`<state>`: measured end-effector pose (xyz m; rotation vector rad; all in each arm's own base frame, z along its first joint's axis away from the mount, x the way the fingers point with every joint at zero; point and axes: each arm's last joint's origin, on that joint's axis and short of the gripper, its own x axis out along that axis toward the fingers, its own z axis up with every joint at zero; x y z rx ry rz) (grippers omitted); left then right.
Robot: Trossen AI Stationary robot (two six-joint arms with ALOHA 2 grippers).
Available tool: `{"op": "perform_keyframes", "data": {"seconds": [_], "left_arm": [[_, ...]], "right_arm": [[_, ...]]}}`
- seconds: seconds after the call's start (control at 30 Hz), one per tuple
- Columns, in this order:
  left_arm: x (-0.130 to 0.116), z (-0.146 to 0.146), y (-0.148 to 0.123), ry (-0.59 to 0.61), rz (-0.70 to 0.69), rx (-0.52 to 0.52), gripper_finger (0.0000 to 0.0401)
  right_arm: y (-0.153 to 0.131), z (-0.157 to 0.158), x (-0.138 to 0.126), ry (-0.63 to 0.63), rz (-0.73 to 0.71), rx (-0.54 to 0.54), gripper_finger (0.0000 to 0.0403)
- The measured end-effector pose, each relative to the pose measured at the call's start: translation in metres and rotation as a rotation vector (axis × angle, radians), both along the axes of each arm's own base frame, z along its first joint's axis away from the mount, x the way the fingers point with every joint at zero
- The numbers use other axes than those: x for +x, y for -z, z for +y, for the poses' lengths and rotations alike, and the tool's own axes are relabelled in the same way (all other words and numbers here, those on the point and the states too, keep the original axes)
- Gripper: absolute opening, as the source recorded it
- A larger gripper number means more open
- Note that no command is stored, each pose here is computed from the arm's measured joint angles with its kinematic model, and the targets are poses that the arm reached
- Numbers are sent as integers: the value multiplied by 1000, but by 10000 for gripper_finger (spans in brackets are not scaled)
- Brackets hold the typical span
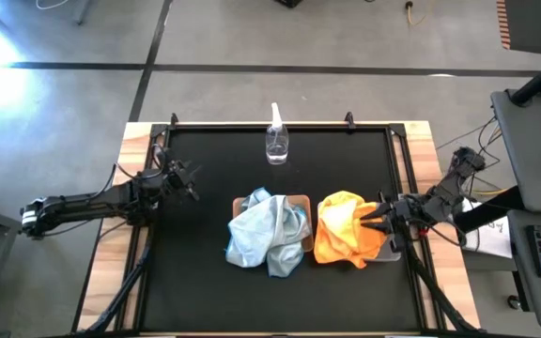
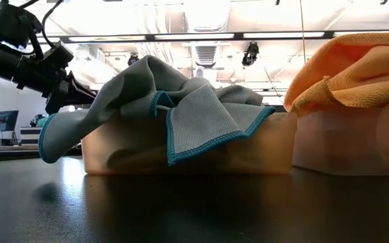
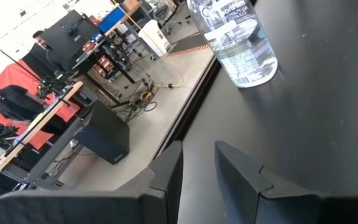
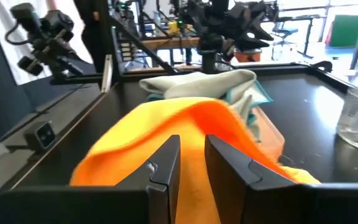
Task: Sort microfiber towel by color & place in baskets
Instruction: Return to Home Position
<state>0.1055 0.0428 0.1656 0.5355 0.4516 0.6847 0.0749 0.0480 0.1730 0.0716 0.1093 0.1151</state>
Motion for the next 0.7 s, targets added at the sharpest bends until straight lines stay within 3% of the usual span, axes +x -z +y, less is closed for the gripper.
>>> {"op": "perform_keyframes", "data": {"seconds": [0.13, 0.7], "left_arm": [[0, 0, 1, 0, 7, -2, 78], [1, 0, 2, 0, 24, -7, 78]], "right_arm": [[0, -4, 4, -8, 8, 12, 68], [3, -18, 16, -270, 1, 92, 68]]}}
